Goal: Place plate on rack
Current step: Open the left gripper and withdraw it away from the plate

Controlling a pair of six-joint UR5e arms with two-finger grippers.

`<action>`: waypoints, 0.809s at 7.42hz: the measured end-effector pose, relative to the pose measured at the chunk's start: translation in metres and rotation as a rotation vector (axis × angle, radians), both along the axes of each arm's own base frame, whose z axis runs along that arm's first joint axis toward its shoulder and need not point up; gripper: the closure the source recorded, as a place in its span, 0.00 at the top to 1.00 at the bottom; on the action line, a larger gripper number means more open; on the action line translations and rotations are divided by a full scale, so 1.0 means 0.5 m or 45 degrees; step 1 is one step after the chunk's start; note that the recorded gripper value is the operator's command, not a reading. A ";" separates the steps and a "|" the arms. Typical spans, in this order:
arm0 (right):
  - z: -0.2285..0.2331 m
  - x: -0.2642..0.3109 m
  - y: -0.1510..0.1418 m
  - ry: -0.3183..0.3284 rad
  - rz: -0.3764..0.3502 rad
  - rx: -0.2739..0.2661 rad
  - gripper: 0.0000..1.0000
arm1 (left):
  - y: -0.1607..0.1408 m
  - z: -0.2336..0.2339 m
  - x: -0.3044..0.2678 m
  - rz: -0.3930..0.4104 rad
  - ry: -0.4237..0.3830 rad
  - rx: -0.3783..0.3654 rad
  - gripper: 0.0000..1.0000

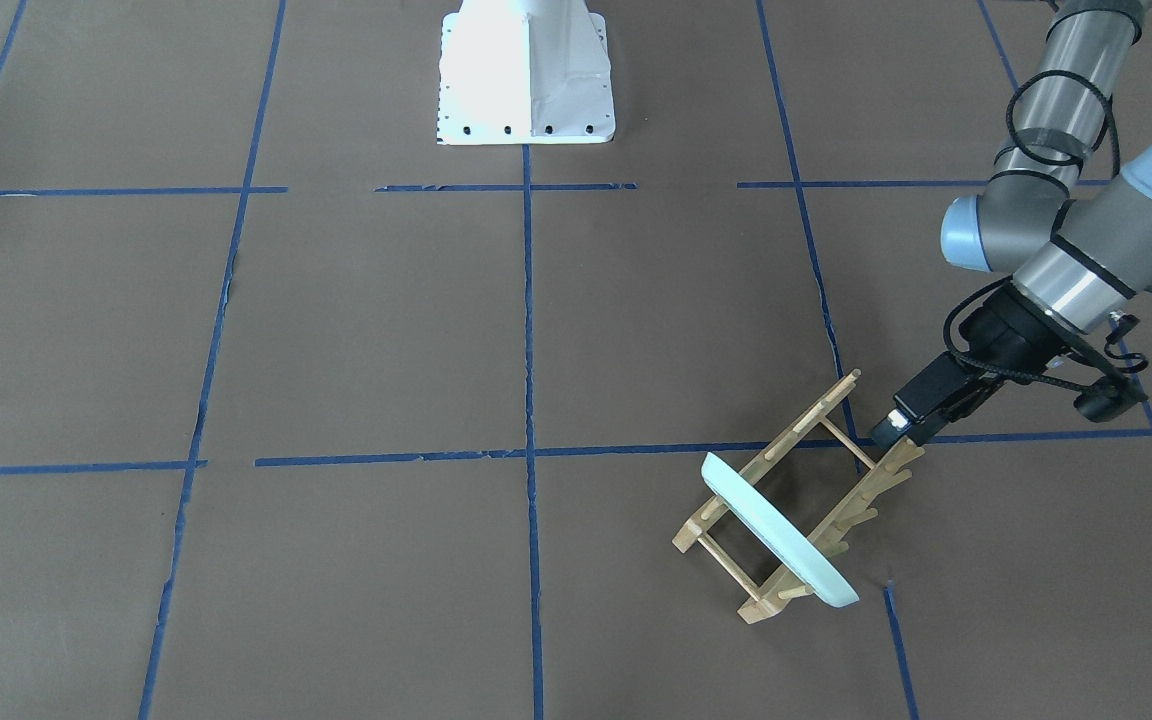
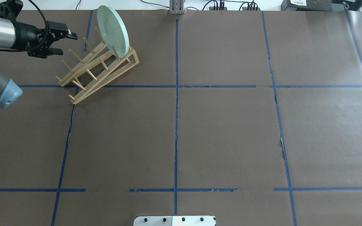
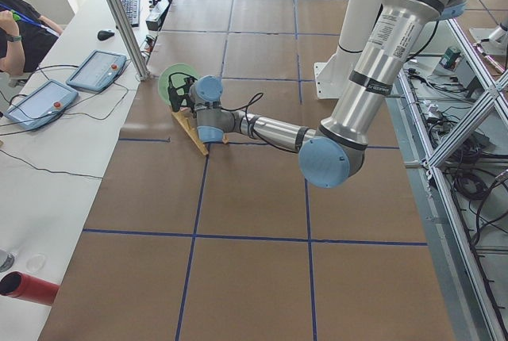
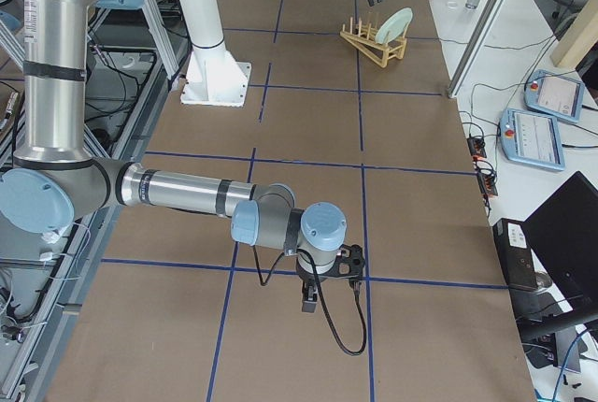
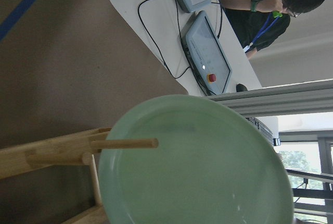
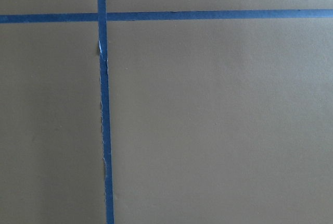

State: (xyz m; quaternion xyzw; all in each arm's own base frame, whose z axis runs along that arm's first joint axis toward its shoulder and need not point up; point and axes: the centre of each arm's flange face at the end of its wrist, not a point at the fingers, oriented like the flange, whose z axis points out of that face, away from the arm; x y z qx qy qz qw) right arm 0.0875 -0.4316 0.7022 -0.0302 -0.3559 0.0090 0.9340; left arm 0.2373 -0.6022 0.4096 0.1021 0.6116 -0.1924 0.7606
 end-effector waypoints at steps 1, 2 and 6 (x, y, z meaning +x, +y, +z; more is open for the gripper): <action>0.000 0.000 0.000 0.000 0.000 0.000 1.00 | -0.002 0.020 -0.055 0.063 -0.160 0.042 1.00; 0.000 0.000 0.000 0.000 0.000 0.001 1.00 | 0.002 0.037 -0.103 0.135 -0.327 0.082 1.00; -0.001 0.000 0.000 0.000 0.000 0.002 1.00 | -0.012 0.113 -0.380 0.528 -0.879 0.295 1.00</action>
